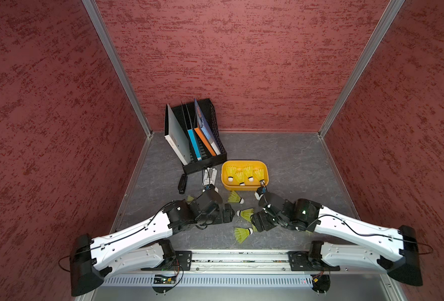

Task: Put the shuttlecocks into the storage box
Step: Pick up the shuttlecock at the center of the board.

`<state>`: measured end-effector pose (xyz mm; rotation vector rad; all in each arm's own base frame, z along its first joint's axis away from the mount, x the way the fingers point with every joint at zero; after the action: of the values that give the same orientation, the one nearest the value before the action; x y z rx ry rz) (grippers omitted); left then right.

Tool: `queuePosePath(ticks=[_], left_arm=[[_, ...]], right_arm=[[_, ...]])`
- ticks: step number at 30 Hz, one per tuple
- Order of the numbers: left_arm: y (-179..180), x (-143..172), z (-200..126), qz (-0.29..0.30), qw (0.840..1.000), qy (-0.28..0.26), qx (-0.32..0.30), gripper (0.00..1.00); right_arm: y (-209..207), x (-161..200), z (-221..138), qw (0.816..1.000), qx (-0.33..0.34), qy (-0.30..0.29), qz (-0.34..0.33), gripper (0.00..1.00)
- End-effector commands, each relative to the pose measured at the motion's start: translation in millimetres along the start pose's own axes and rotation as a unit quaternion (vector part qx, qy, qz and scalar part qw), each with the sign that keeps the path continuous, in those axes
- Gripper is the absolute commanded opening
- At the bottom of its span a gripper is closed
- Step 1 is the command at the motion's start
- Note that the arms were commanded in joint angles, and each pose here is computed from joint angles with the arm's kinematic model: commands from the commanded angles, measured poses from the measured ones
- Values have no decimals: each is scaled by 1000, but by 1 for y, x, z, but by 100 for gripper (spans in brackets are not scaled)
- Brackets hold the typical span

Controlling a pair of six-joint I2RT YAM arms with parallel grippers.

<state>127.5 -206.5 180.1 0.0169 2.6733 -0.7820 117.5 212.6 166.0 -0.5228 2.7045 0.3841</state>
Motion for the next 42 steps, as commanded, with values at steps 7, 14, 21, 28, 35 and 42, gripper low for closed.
queuePosePath(ticks=[7,14,21,28,35,42], left_arm=[[21,27,-6,-8,999,-1,41,100],[26,33,-5,-14,999,-3,45,100],[25,33,-5,-14,999,-1,47,100],[24,31,-7,-12,999,-3,49,100],[22,30,-9,-11,999,-8,50,100],[24,30,-12,-12,999,-11,50,100]], right_arm=[[24,33,27,995,53,-30,-73,87],[30,51,46,990,78,-14,-118,84],[41,64,57,984,95,3,-149,74],[53,70,66,984,62,7,-170,67],[60,67,83,974,80,10,-210,66],[64,51,92,977,72,6,-203,64]])
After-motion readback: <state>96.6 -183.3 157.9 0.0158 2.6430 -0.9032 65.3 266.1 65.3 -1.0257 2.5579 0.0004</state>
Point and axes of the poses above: each gripper's point midway between its finger pads, its own z axis out along the fingers, its own y axis along the line the jaws close on, x = y × z, the point moved 4 cm from there along -z, back along the fingers, and after that the axes turned 3 degrees about z, right-handed, at the moved point
